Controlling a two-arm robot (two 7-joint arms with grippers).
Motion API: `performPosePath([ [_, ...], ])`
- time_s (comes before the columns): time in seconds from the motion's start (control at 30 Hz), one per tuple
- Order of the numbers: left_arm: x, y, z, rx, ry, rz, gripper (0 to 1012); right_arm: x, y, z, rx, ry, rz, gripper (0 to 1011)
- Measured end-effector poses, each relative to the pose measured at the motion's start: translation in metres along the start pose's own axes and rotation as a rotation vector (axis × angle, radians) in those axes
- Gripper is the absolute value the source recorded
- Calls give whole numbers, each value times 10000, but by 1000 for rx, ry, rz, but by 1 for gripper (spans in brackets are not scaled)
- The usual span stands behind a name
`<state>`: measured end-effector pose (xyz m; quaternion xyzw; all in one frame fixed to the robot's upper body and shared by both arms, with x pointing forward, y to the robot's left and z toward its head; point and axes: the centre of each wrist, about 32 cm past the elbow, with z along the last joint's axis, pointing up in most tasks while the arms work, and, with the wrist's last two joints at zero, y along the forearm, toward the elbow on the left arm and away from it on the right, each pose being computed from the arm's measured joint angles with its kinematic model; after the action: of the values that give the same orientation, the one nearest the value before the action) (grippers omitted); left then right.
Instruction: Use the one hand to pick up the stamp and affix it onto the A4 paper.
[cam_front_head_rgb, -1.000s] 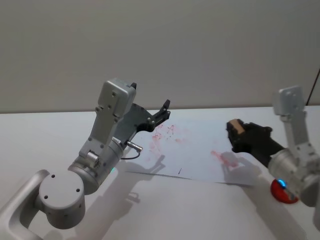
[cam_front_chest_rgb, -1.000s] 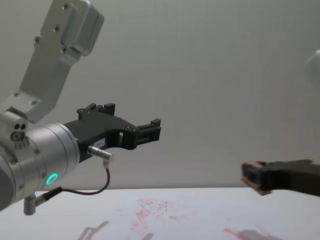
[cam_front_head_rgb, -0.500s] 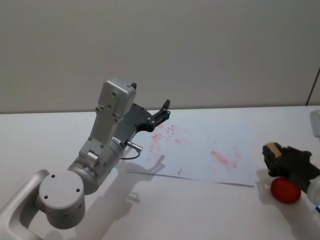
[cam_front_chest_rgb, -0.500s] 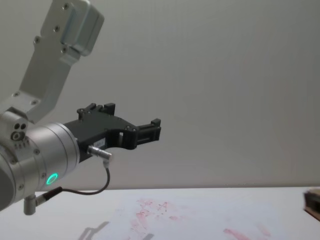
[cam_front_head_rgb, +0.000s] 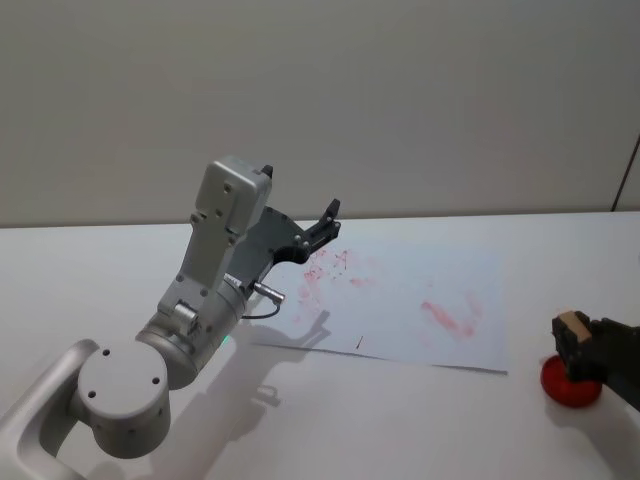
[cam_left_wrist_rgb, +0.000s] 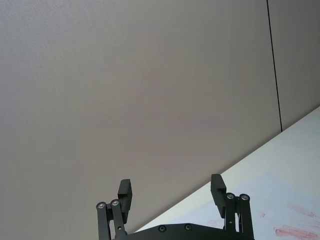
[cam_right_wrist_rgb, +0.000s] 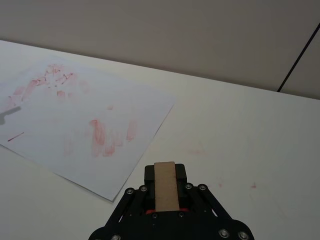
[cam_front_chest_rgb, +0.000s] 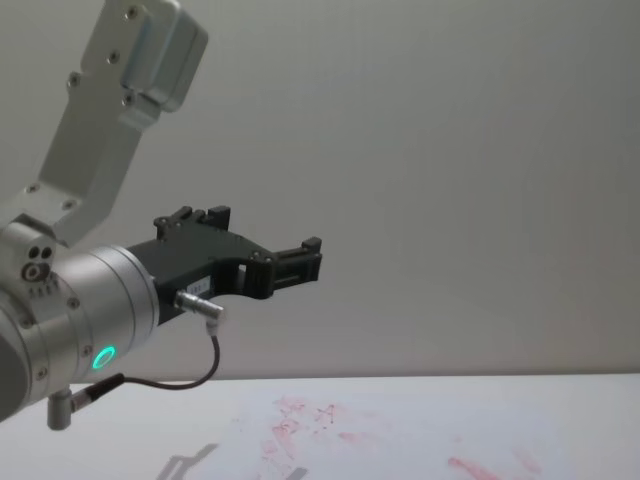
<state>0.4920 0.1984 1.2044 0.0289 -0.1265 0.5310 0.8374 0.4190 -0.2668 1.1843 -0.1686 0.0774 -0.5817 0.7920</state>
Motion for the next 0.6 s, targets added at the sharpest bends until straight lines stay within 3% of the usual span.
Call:
performPosePath([
  [0.6,0,0,0,0,0,0,1001,43,-38,-92,-63,-40,8,219],
])
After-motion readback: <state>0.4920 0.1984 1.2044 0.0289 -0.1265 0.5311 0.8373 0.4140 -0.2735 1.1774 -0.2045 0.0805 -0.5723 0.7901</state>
